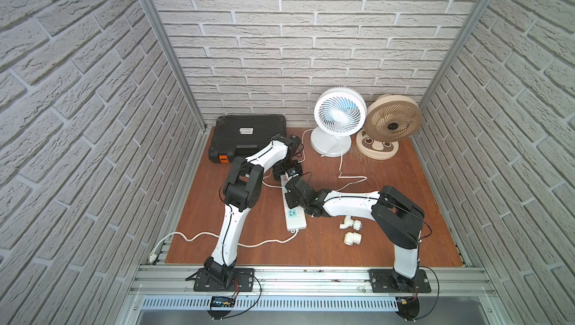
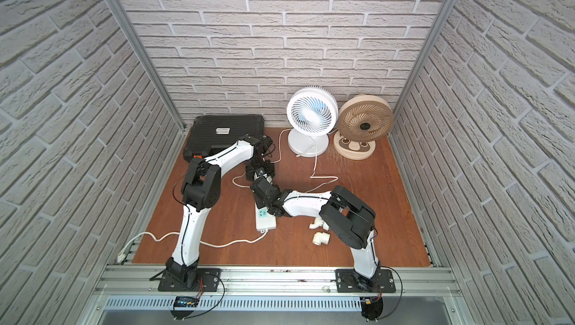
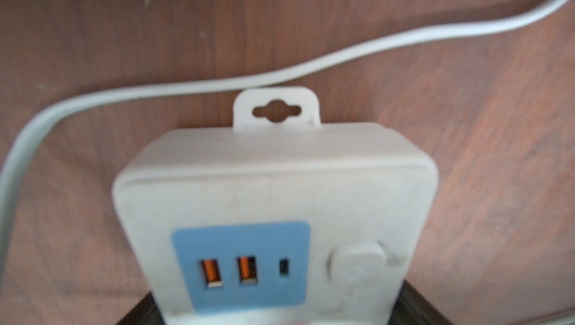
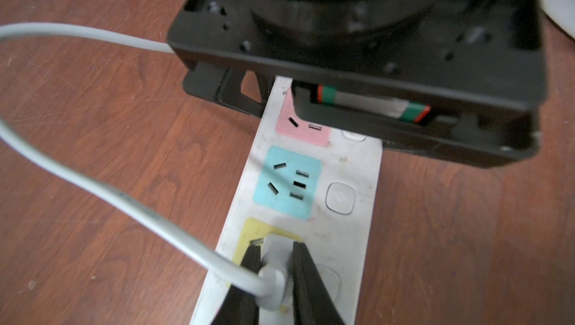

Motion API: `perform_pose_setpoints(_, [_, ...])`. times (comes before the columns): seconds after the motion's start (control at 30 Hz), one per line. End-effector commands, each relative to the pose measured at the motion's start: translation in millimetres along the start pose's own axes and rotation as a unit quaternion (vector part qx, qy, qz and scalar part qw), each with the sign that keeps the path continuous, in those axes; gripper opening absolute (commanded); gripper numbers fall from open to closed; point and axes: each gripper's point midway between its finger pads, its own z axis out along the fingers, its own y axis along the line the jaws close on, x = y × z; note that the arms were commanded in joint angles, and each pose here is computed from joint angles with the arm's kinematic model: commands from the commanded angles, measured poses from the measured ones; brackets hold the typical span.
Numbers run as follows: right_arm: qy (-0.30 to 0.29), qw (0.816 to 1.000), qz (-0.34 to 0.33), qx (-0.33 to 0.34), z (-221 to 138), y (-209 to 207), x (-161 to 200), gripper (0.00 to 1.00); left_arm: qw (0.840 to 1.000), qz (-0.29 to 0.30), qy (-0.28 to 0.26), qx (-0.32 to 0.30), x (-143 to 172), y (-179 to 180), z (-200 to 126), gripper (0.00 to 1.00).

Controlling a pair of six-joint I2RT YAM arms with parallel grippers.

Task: Unplug the desk fan from the power strip
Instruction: Remove the plug from the socket.

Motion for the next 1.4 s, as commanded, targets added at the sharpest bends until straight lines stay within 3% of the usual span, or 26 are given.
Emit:
perform_pose_setpoints(0.0, [-0.002, 1.000, -0.001, 0.006, 4, 1, 5, 0.07, 0.988, -0.045, 0.132, -0.066, 45, 45, 66, 0.00])
perform_pose_setpoints(0.1, [-0.004, 1.000, 0.008, 0.011, 2, -1, 4, 0.03, 0.988, -0.044, 0.134, -0.065, 46, 45, 66, 0.00])
perform_pose_setpoints(0.53, [-0.006, 0.996, 0.088, 0.003, -6, -10, -2, 0.03, 0.989, -0.040, 0.129, -0.064, 45, 47, 64, 0.00])
perform_pose_setpoints(0.73, [-0.005, 0.996, 0.089, -0.009, -9, -4, -5, 0.03, 0.989, -0.040, 0.129, -0.064, 45, 47, 64, 0.00])
perform_pose_setpoints(0.97, [-0.004, 0.999, 0.038, 0.017, -11, 9, -5, 0.03, 0.989, -0.039, 0.129, -0.065, 46, 48, 66, 0.00])
perform_pose_setpoints(1.2, [-0.002, 0.995, -0.054, 0.087, -8, 23, -2, 0.03, 0.989, -0.037, 0.128, -0.067, 45, 49, 65, 0.00])
perform_pose_setpoints(1.37, [-0.006, 0.995, -0.060, 0.085, -8, 30, -5, 0.03, 0.989, -0.036, 0.128, -0.067, 45, 49, 65, 0.00])
